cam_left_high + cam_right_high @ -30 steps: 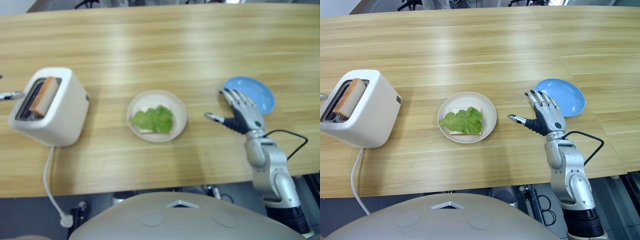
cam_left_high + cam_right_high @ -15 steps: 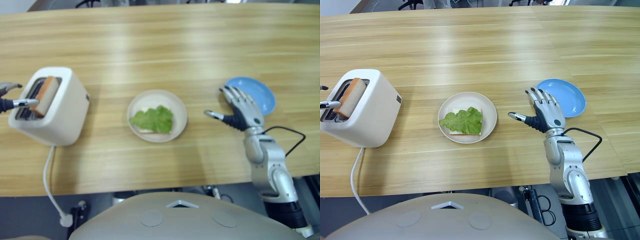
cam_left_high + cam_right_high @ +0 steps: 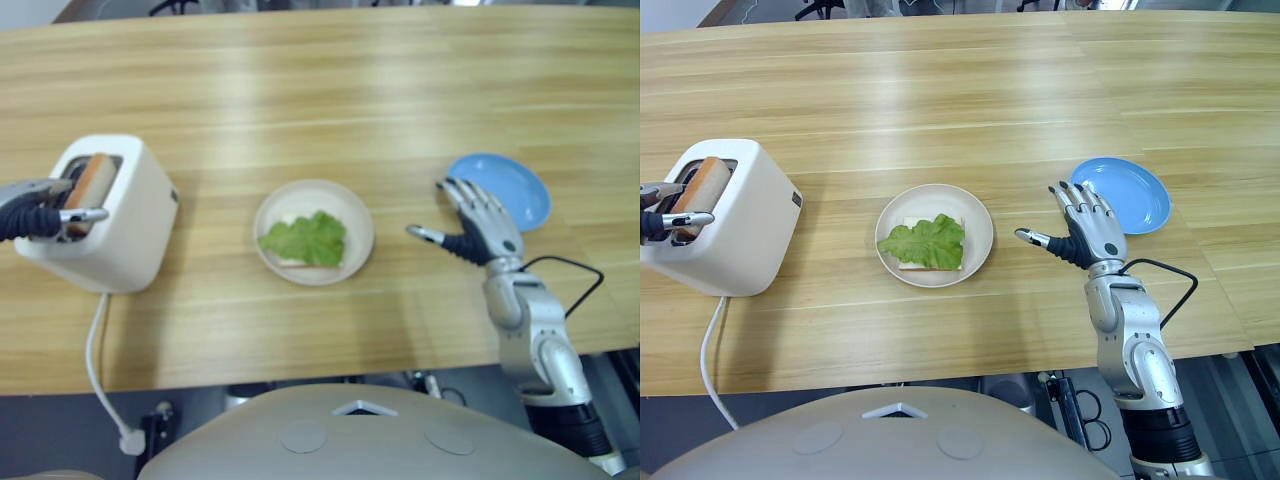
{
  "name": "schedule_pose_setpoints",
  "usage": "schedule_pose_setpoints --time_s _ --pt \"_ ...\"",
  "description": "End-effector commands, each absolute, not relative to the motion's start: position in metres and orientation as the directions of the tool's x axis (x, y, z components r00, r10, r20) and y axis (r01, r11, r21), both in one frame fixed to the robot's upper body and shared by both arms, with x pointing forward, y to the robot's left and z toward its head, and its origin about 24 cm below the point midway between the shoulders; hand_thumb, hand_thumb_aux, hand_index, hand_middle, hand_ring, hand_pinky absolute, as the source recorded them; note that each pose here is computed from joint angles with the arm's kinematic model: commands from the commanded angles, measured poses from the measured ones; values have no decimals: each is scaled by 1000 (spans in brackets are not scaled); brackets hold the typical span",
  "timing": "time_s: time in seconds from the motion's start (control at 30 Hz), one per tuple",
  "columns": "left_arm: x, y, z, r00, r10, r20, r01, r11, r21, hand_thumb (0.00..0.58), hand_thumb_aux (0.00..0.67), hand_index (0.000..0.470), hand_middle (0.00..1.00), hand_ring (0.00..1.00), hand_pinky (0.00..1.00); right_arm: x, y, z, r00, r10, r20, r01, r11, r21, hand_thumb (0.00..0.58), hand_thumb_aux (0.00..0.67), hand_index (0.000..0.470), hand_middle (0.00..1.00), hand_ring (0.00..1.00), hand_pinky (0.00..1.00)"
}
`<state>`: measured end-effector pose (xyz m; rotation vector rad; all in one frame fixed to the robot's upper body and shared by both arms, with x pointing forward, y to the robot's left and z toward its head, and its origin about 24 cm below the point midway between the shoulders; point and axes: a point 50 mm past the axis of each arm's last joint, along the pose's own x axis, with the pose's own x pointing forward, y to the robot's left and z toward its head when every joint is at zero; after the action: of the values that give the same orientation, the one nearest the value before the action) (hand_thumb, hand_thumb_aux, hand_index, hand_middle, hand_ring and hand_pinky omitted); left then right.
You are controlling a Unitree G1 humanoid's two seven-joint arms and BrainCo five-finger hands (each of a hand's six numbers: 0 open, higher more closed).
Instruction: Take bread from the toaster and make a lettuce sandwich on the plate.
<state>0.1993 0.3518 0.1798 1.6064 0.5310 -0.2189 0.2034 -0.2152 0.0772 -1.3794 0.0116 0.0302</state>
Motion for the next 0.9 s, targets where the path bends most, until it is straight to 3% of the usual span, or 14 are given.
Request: schedule_pose_setpoints --time_s 0.03,0.13,0.17,0.2,0.23,0.27,0.7,0.73,0.77,0.8,0.83,0.9 --pt "198 348 167 847 186 -497 510 -27 860 0 0 0 0 0 0 202 -217 74 999 9 -44 -45 187 -981 0 0 0 0 0 0" --pt "198 349 166 845 190 -501 514 -28 857 0 0 0 0 0 0 201 -216 73 999 9 -47 -47 191 -981 0 0 0 0 0 0" --pt "198 350 167 845 193 -499 514 -29 857 116 71 49 0 0 0 201 -216 73 999 9 -47 -48 191 -980 0 0 0 0 0 0" --pt "198 351 169 850 195 -489 503 -30 864 415 313 215 0 0 0 201 -216 73 999 9 -48 -48 191 -980 0 0 0 0 0 0" --pt "199 352 171 859 196 -473 488 -32 872 517 449 308 0 0 0 201 -216 73 999 8 -49 -49 190 -980 0 0 0 0 0 0" --pt "200 352 174 869 194 -456 470 -32 882 580 670 460 0 0 0 201 -216 73 999 8 -50 -51 190 -980 0 0 0 0 0 0" --pt "216 329 227 984 50 -171 173 -33 984 580 670 460 27 27 27 199 -213 66 998 5 -69 -69 196 -978 0 0 0 0 0 0" --pt "216 325 230 988 28 -153 154 -29 988 580 670 460 78 78 78 199 -213 64 997 6 -77 -77 198 -977 0 0 0 0 0 0" --pt "215 321 234 991 3 -131 131 -19 991 580 670 460 251 251 251 198 -212 62 996 8 -86 -85 199 -976 0 0 0 0 0 0" --pt "215 318 237 993 -14 -115 115 -11 993 580 670 460 251 251 251 198 -212 61 996 9 -91 -91 199 -976 0 0 0 0 0 0" --pt "215 313 241 996 -41 -82 82 -2 997 580 670 460 788 788 788 197 -211 59 995 9 -97 -97 200 -975 0 0 0 0 0 0" --pt "215 307 249 997 -79 -26 27 18 999 580 670 460 788 788 788 196 -211 57 995 9 -102 -102 201 -974 0 0 0 0 0 0"
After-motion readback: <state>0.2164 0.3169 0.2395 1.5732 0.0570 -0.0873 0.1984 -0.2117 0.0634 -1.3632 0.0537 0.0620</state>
